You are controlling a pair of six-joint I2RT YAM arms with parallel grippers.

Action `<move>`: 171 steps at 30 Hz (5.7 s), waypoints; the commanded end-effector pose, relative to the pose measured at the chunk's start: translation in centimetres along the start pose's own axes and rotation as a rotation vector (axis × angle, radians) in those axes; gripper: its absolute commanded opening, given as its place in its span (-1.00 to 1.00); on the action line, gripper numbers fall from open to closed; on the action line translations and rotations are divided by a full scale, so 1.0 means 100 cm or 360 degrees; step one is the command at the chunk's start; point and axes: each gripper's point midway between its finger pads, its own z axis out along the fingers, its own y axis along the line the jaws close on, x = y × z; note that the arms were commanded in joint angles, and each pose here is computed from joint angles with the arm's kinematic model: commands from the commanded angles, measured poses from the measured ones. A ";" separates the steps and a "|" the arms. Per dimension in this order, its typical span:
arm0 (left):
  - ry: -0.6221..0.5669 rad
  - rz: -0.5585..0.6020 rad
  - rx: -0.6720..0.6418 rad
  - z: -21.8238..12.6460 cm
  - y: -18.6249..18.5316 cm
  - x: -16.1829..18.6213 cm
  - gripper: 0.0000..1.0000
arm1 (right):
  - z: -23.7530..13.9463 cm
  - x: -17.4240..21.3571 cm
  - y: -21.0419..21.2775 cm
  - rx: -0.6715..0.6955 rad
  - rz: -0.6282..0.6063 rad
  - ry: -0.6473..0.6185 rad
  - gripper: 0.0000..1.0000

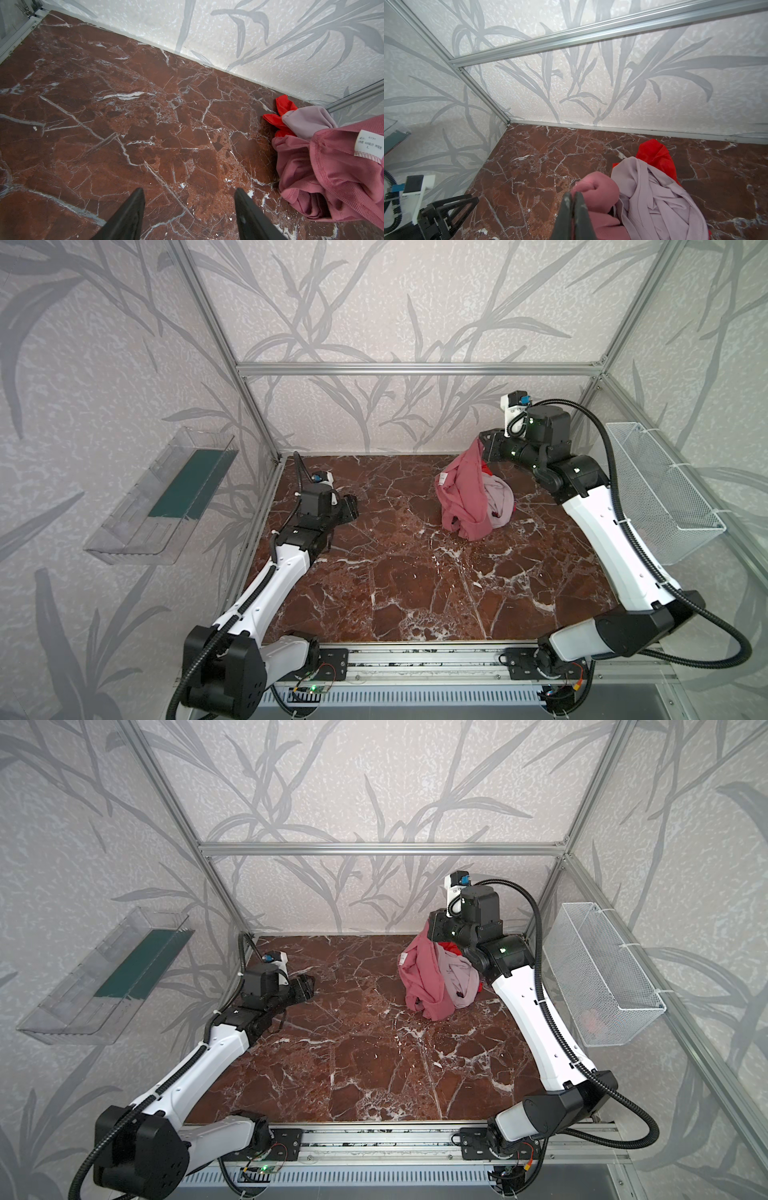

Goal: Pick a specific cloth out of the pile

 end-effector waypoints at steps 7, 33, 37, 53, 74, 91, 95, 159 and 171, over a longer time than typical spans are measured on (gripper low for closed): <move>-0.0091 -0.0032 0.0077 -0.022 -0.016 -0.025 0.32 | -0.062 -0.056 0.056 -0.0375 0.0000 -0.0237 -1.00; -0.0240 -0.0006 0.0058 -0.077 -0.021 -0.055 0.32 | -0.135 -0.115 0.142 -0.1015 0.0045 -0.0348 -1.00; -0.0173 0.0017 -0.0041 -0.092 -0.013 -0.053 0.27 | -0.124 -0.107 0.157 -0.1106 0.0073 -0.0285 -1.00; -0.0236 0.0063 -0.0085 -0.157 -0.002 -0.045 0.28 | -0.035 -0.036 0.261 -0.1307 -0.0104 0.0039 -1.00; -0.0275 0.0081 -0.0171 -0.189 0.014 -0.034 0.28 | 0.127 0.102 0.312 -0.1308 0.0000 0.0422 -1.00; -0.0249 0.0004 -0.0128 -0.178 0.013 -0.025 0.27 | 0.254 0.157 0.265 -0.1129 0.0362 0.0399 -1.00; -0.0263 -0.0012 -0.0115 -0.177 0.012 -0.025 0.26 | 0.274 0.160 0.244 -0.1081 0.0435 0.0374 -0.84; 0.0741 0.0141 -0.0394 0.000 0.038 0.214 -0.22 | -0.023 0.220 0.006 -0.0313 0.0129 0.0306 0.26; 0.0700 0.0103 -0.0377 -0.014 0.037 0.204 -1.00 | -0.034 0.217 0.004 -0.0298 0.0163 0.0267 0.26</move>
